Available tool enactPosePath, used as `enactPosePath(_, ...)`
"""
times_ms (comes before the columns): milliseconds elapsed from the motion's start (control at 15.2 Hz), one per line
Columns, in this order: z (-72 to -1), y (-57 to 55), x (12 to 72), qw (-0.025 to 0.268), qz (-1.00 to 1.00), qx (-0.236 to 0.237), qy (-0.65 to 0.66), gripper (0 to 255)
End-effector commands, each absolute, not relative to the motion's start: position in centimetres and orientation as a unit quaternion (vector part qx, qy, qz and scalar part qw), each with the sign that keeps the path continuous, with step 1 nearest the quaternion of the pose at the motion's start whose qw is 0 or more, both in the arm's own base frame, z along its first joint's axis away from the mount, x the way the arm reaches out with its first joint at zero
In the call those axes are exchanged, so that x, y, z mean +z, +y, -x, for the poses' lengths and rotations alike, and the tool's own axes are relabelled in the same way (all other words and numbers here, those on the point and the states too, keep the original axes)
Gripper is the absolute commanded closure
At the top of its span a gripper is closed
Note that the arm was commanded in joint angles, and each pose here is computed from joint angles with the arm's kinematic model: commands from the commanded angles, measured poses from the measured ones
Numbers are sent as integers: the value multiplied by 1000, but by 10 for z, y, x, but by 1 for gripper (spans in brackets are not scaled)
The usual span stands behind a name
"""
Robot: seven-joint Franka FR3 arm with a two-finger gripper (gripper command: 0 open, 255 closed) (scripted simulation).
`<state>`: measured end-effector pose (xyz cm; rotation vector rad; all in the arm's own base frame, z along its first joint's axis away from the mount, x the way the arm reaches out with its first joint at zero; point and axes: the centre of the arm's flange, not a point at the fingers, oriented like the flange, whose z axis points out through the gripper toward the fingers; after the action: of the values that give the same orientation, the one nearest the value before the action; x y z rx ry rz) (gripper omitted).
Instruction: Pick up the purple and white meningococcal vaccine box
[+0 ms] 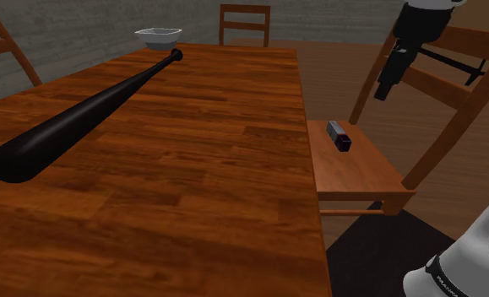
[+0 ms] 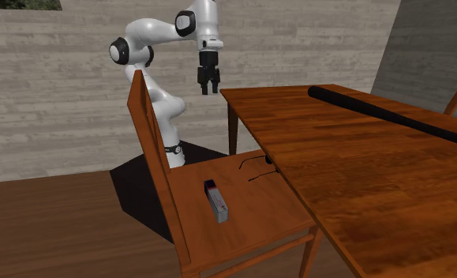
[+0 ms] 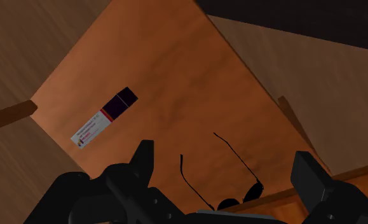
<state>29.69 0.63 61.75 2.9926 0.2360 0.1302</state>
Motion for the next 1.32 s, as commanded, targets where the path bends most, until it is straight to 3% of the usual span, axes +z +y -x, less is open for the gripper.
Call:
enactPosePath(0,-297,6,617,68,-994,43,78,0)
enactPosePath(1254,-447,-146,463,27,-984,3,-175,0)
